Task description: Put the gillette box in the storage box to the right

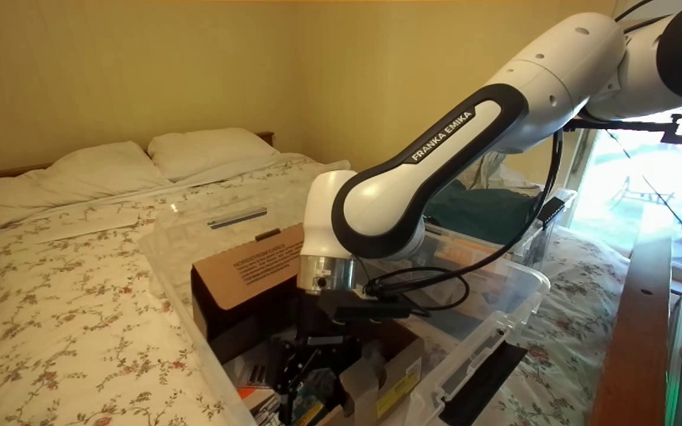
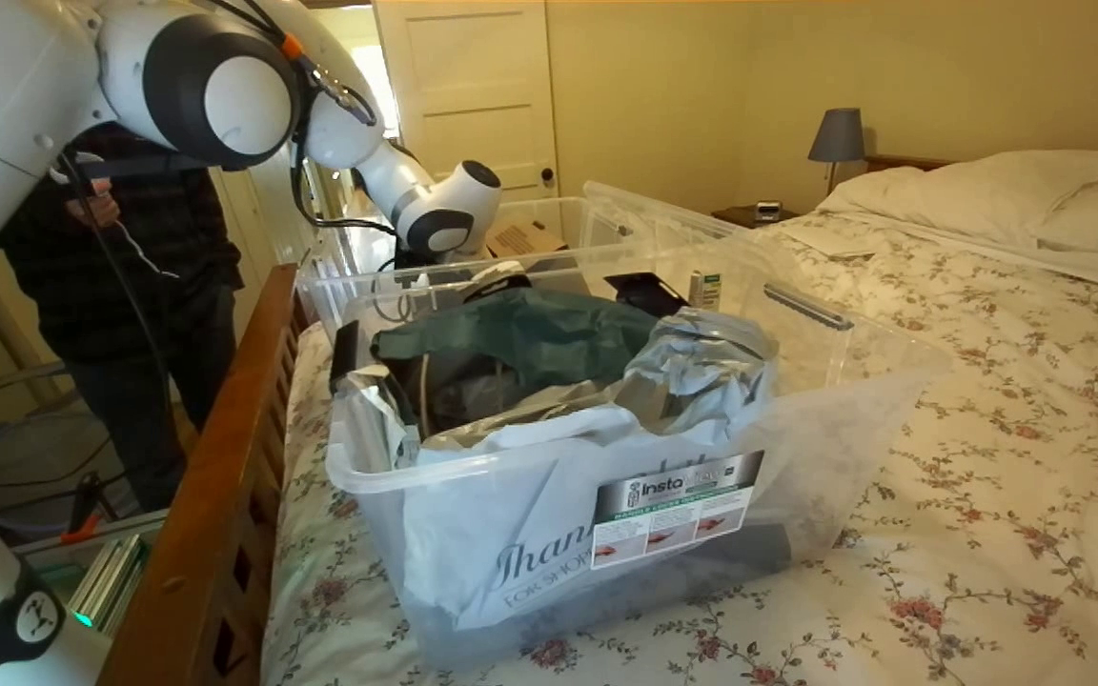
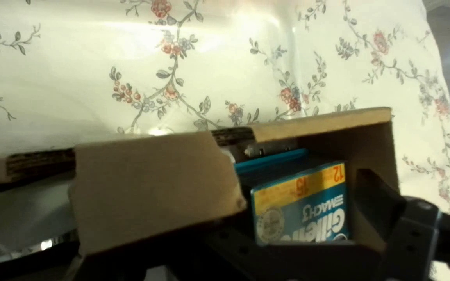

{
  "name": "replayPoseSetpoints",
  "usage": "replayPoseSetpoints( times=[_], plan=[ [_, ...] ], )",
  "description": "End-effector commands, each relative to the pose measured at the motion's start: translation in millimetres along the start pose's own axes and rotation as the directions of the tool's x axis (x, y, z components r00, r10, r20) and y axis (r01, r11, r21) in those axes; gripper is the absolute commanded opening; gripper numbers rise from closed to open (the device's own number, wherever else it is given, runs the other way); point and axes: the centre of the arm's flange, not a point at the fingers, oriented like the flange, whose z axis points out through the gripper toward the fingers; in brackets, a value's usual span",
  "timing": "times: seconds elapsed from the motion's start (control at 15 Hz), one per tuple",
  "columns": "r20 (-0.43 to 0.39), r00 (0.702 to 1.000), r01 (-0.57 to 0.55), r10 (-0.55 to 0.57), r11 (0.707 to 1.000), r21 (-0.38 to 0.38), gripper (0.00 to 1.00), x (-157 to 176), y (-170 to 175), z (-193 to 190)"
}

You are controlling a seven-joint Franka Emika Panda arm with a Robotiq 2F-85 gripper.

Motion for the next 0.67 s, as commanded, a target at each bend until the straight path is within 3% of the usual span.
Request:
replayPoseSetpoints(
  times=[0.0, 0.13, 0.4, 0.47, 0.6],
  plan=[
    [0.023, 0.999, 0.026, -0.026, 0.999, -0.038, 0.74, -3, -2, 18],
    [0.033, 0.999, 0.036, -0.034, 0.998, -0.049, 0.73, -4, -3, 22],
    [0.029, 0.998, 0.05, -0.048, 0.997, -0.051, 0.45, -3, -5, 17],
    [0.025, 0.999, 0.046, -0.045, 0.998, -0.048, 0.45, -3, -5, 15],
    [0.004, 0.999, 0.041, -0.041, 0.998, -0.038, 0.34, -3, -7, 7]
  ],
)
